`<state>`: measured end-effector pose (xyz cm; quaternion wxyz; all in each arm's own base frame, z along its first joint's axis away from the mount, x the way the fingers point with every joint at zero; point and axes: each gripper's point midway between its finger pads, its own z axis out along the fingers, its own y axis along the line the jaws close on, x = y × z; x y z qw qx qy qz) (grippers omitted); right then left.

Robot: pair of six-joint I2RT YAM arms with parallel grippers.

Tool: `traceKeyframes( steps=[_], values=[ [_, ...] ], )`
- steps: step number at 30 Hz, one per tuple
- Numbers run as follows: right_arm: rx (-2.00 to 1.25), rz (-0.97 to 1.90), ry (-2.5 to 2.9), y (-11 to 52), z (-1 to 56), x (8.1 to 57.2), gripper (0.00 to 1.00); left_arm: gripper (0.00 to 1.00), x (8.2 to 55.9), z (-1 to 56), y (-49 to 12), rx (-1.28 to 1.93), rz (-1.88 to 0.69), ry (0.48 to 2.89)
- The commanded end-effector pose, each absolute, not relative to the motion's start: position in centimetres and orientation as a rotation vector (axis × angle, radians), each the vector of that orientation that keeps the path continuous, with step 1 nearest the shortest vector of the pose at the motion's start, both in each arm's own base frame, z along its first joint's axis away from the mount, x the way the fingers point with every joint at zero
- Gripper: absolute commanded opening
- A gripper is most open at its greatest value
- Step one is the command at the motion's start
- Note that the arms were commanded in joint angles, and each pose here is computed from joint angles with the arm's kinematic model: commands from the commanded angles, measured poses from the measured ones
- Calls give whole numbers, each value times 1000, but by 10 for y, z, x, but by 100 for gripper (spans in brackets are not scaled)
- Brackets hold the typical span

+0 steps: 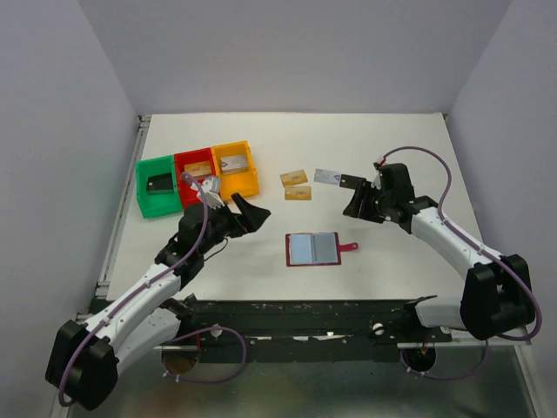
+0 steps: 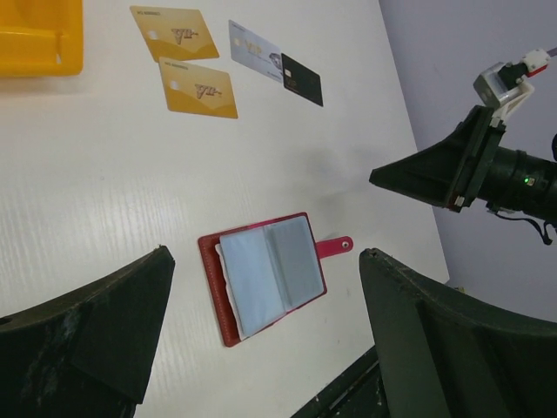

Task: Take the credit cards out of the card holder
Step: Remove the credit card from the card holder.

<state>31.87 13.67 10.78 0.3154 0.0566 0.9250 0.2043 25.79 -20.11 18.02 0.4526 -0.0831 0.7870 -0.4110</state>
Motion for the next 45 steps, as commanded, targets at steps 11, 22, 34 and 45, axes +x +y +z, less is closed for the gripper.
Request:
traceKeyframes(
  steps=[11,22,34,45],
  values=[
    [154,456,2642,132,37,250,60,92,239,166,-280,115,-1050,2130],
    [142,525,2704,143,29,245,46,86,233,147,-293,234,-948,2244],
    [80,684,2613,160,48,245,0,70,230,114,-313,412,-920,2369],
    [-90,796,2515,170,82,235,0,57,225,100,-351,593,-980,2428]
  ],
)
